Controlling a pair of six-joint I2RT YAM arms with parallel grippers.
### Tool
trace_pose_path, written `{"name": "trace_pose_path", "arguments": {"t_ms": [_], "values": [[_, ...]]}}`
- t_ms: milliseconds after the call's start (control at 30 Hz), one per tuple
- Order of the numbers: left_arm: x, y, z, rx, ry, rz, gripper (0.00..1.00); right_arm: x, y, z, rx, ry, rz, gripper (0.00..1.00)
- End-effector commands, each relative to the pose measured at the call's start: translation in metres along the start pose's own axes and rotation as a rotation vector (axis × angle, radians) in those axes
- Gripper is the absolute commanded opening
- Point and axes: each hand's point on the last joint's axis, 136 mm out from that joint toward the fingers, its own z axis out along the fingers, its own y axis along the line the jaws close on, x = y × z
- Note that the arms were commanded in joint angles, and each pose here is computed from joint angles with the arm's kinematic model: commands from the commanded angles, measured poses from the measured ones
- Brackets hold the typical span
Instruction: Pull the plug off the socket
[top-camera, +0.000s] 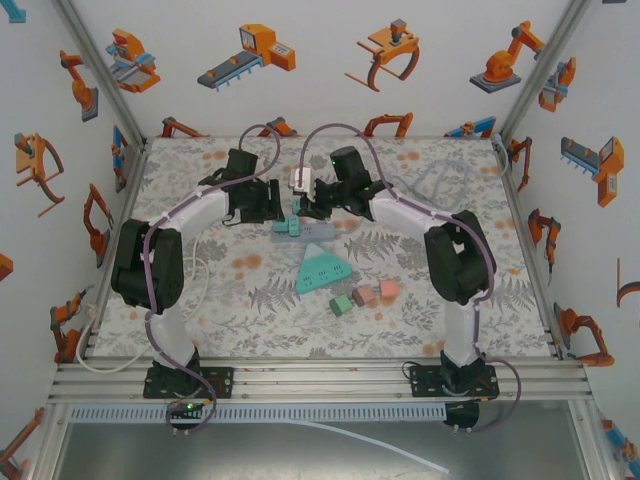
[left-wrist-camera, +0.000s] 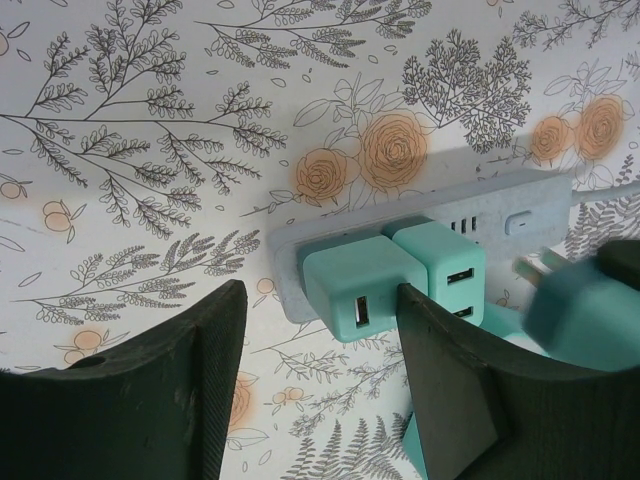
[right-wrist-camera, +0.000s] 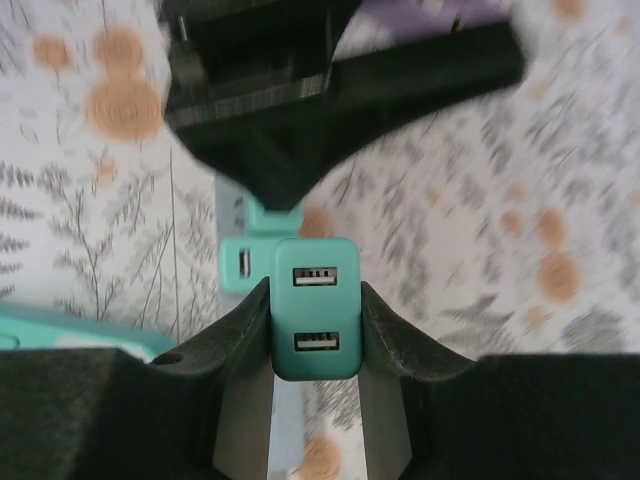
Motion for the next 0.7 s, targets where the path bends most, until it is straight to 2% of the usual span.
{"name": "trace_pose_path", "arguments": {"t_ms": [0, 100, 300, 400, 567, 667], "values": [[0.118, 0.041, 0.038, -0.166, 0.380, 0.015, 0.58, -0.043, -0.006, -0.006, 0.001, -0.118, -0.063, 0.00], [0.119, 0.042, 0.036, -0.170, 0.379, 0.019, 0.58, -0.043, -0.010, -0.008, 0.025, -0.118, -0.053, 0.00], [0.106, 0.031, 0.023, -0.131, 0.329, 0.009, 0.59, -0.058, -0.031, -0.046, 0.214, -0.122, 0.096, 0.00], [0.091, 0.023, 0.015, -0.106, 0.288, 0.013, 0.61, -0.060, -0.037, -0.072, 0.336, -0.101, 0.258, 0.00], [0.063, 0.008, 0.002, -0.061, 0.222, 0.015, 0.63, -0.047, -0.046, -0.132, 0.598, -0.055, 0.630, 0.00], [0.046, -0.001, -0.008, -0.034, 0.176, 0.017, 0.64, -0.033, -0.039, -0.168, 0.680, -0.022, 0.848, 0.00]]}}
